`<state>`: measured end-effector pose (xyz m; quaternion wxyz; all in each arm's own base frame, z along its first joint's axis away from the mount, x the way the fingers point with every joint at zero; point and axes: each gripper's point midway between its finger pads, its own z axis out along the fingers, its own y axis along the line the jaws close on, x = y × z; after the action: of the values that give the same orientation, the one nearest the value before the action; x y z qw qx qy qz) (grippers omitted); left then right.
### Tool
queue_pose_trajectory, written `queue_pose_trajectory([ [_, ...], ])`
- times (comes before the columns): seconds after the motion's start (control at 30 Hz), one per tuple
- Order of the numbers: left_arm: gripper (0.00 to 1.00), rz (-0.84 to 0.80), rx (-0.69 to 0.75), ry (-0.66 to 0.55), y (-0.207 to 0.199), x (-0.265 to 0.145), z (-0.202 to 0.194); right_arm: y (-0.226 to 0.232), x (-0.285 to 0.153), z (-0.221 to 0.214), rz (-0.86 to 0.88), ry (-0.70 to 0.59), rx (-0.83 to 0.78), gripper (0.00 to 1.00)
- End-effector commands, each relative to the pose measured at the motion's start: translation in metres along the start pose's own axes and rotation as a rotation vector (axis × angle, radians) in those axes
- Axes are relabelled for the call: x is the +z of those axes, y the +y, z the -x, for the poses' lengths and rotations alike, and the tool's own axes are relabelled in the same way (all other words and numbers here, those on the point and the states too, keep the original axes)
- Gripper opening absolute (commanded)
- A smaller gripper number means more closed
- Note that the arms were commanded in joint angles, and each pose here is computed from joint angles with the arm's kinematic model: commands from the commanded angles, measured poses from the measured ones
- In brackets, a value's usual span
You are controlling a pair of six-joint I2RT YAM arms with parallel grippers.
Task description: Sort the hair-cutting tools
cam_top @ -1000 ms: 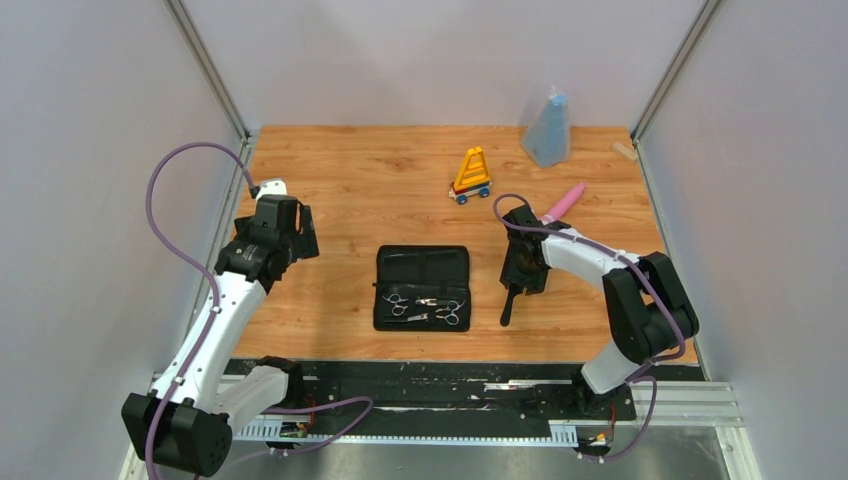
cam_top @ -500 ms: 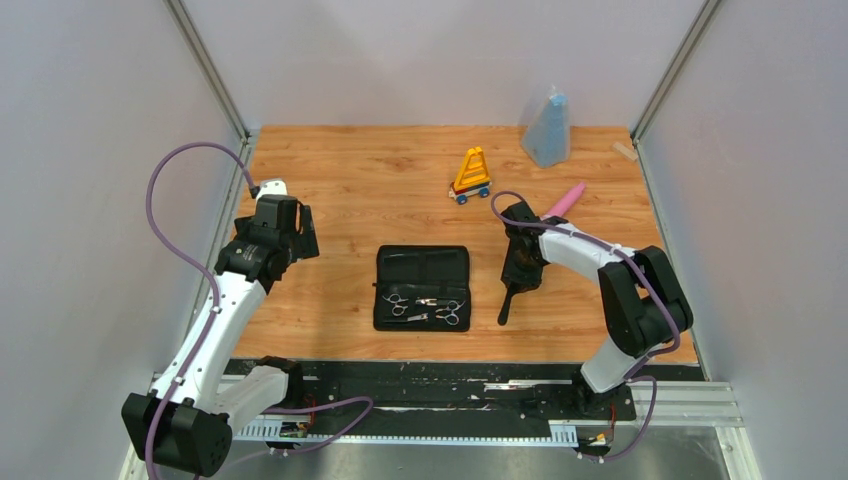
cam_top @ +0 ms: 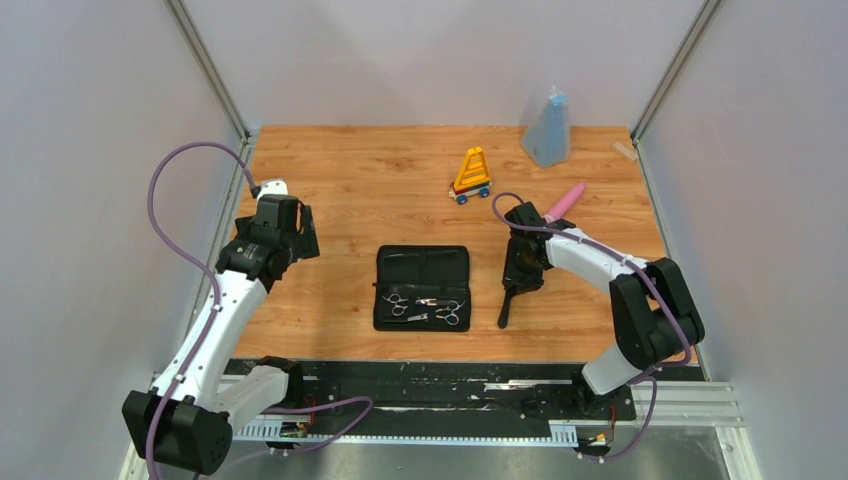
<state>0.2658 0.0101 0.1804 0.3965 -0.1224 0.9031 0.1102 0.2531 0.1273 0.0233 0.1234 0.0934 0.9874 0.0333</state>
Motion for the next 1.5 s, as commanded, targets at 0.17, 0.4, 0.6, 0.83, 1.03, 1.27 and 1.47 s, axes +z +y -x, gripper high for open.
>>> queue_pose_trajectory([
  [0.17,1.0,-0.001,0.001,-0.018,0.0,0.002,0.005,0.018,-0.041,0.005,0.15,-0.05,-0.079,0.0],
  [0.4,1.0,-0.18,-0.055,0.018,-0.034,-0.004,0.001,0.041,-0.07,0.012,0.249,-0.11,-0.143,0.0],
  [0.6,1.0,-0.587,-0.213,0.147,-0.115,-0.024,-0.012,0.069,-0.084,0.012,0.303,-0.133,-0.225,0.01],
  [0.83,1.0,-0.893,-0.302,0.236,-0.193,-0.057,-0.011,0.107,-0.097,0.003,0.353,-0.144,-0.328,0.0],
  [1.03,1.0,-1.025,-0.322,0.332,-0.245,-0.067,-0.023,0.137,-0.11,-0.007,0.396,-0.16,-0.406,0.0],
  [1.27,0.95,-1.061,-0.351,0.417,-0.283,-0.06,-0.038,0.16,-0.121,-0.02,0.429,-0.166,-0.471,0.0],
  [1.47,0.82,-1.076,-0.371,0.456,-0.304,-0.057,-0.047,0.169,-0.127,-0.027,0.449,-0.167,-0.494,0.0],
])
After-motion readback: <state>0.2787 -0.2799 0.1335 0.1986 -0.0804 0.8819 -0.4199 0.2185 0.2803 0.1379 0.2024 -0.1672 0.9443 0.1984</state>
